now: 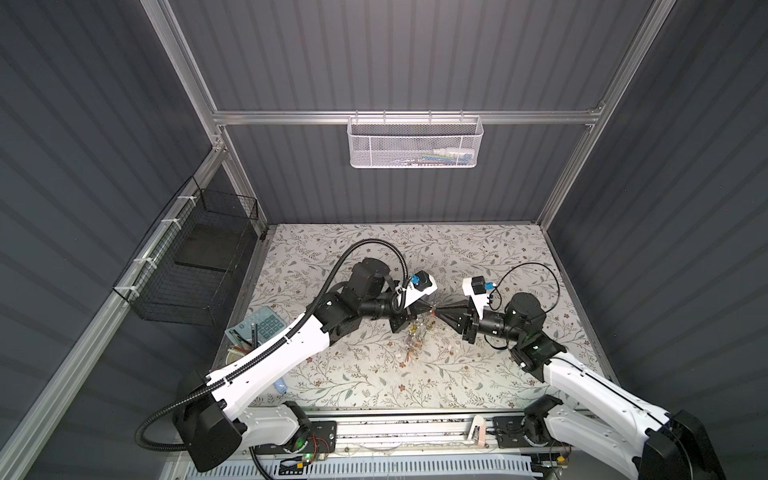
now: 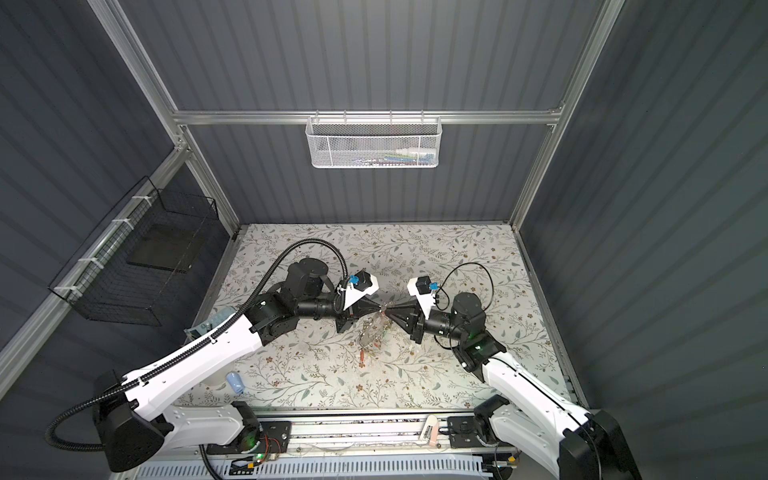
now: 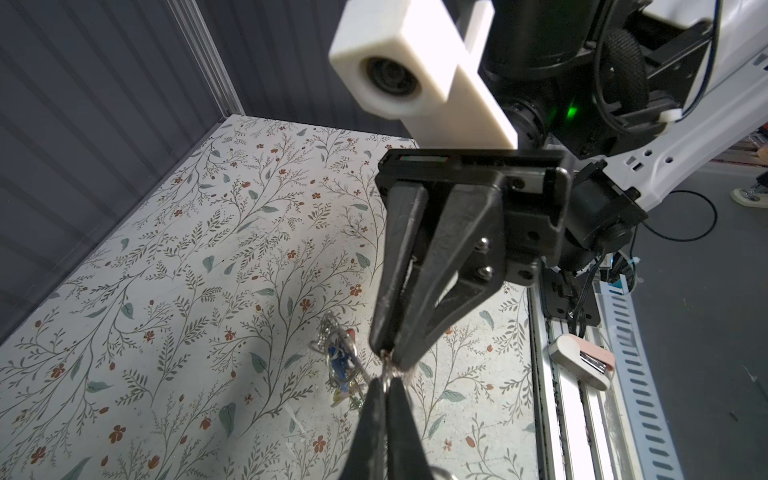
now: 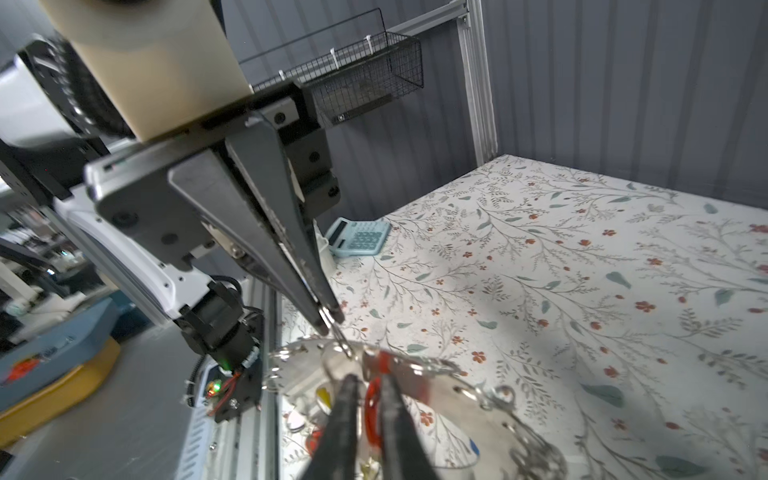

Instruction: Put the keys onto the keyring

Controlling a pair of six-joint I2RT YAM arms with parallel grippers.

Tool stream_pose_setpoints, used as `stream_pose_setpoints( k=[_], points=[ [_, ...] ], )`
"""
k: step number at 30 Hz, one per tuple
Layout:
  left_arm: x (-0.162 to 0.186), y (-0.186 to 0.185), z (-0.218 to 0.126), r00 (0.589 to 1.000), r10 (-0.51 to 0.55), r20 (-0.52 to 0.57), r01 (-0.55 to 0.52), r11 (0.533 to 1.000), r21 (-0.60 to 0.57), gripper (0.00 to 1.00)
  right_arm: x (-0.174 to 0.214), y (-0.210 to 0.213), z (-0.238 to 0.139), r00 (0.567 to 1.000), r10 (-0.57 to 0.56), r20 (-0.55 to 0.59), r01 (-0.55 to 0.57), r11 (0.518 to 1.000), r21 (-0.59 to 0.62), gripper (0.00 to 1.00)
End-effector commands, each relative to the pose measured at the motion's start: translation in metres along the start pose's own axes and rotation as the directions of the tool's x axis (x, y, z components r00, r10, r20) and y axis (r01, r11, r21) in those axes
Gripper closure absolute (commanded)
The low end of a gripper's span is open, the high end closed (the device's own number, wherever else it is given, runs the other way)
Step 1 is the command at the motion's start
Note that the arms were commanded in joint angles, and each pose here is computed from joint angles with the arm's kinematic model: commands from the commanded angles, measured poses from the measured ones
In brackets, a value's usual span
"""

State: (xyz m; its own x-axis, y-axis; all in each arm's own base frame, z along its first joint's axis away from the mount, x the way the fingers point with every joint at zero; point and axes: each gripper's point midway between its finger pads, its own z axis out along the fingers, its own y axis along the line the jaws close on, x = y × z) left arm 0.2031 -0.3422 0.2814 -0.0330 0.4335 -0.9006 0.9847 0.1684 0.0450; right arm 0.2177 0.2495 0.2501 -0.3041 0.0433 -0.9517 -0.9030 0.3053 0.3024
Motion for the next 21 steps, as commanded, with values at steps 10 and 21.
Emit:
stream_pose_setpoints(
  k=[10,21],
  points=[
    [-0.0242,-0.0046,-0.0104,0.996,0.029,0.089,-0.030,0.999,0.017,1.00,-0.0109,0.0003,0.0011,1.000,-0.023,0.012,0.023,1.000,0.010,0.65],
    [-0.0221,-0.0102,-0.0069,0.996,0.017,0.091,-0.022,0.998,0.059,1.00,-0.0110,-0.0010,0.0008,1.000,-0.027,0.015,0.026,0.999,0.020,0.57]
  ],
)
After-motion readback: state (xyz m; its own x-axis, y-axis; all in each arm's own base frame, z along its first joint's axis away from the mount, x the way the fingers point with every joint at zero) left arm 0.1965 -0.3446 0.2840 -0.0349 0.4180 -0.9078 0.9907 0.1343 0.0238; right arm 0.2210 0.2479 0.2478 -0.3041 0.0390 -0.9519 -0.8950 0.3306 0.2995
